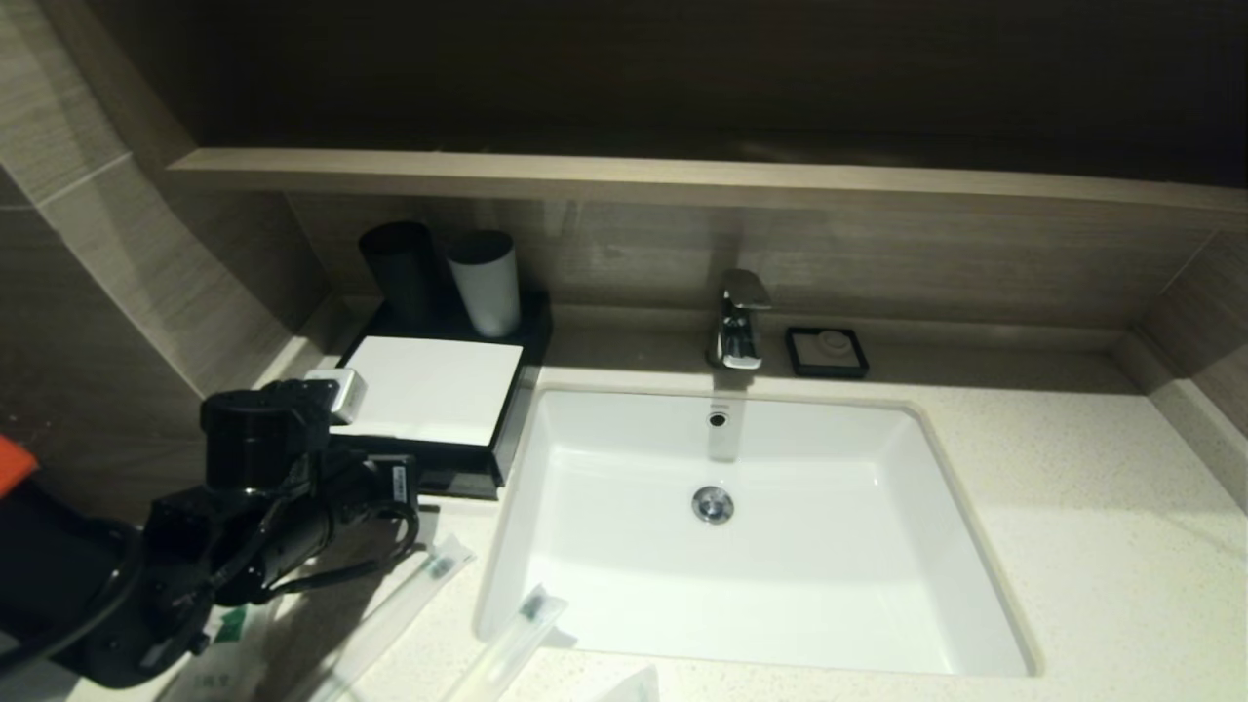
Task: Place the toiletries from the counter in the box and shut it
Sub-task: Open the drawer
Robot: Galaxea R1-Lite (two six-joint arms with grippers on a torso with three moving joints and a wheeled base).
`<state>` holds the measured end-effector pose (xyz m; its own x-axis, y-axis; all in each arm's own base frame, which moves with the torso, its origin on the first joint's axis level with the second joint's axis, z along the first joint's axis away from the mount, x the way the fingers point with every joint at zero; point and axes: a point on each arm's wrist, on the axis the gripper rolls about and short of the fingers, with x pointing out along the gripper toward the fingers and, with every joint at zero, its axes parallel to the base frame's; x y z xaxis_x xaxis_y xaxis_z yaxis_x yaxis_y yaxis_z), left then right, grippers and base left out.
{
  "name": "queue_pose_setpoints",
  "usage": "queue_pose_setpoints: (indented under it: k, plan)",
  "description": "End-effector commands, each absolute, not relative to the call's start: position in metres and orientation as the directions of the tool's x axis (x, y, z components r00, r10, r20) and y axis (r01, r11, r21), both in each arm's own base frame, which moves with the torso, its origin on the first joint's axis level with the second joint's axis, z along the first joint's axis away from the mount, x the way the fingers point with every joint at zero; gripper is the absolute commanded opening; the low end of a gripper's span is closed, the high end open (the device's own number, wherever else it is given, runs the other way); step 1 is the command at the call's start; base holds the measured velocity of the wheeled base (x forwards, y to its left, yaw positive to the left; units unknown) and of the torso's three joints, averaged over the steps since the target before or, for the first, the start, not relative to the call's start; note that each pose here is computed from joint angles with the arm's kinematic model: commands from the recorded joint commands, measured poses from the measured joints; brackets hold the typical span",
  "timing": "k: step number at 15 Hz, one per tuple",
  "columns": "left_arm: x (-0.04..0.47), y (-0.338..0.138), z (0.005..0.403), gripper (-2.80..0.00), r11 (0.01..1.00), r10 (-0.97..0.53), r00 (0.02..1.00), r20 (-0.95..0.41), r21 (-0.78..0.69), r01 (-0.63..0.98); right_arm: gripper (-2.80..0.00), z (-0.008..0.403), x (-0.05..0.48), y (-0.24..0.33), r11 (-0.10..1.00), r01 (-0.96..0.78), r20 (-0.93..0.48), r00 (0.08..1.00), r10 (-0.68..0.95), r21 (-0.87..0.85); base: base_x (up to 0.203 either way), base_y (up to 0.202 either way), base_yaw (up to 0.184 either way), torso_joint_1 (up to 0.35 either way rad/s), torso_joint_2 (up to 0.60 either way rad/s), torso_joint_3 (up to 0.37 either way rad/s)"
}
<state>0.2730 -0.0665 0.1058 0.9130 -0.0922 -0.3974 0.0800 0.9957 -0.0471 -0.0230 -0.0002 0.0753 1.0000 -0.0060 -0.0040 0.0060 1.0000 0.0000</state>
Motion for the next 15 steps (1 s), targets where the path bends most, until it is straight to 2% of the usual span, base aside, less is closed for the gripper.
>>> queue_pose_setpoints:
  k: [1, 15]
  plan:
    - [0.272, -0.066, 0.105, -2.80, 0.996, -0.091, 0.913, -0.398, -0.047, 0.079, -2.80, 0.075, -0.023, 0.000, 1.000, 0.006, -0.005, 1.000, -0.006, 0.000, 0.000, 0.000, 0.000, 0.000, 0.00, 0.000]
    - [0.259, -0.063, 0.100, -2.80, 0.997, -0.083, 0.897, -0.434, -0.039, 0.073, -2.80, 0.075, -0.023, 0.000, 1.000, 0.006, -0.005, 1.000, -0.006, 0.000, 0.000, 0.000, 0.000, 0.000, 0.00, 0.000]
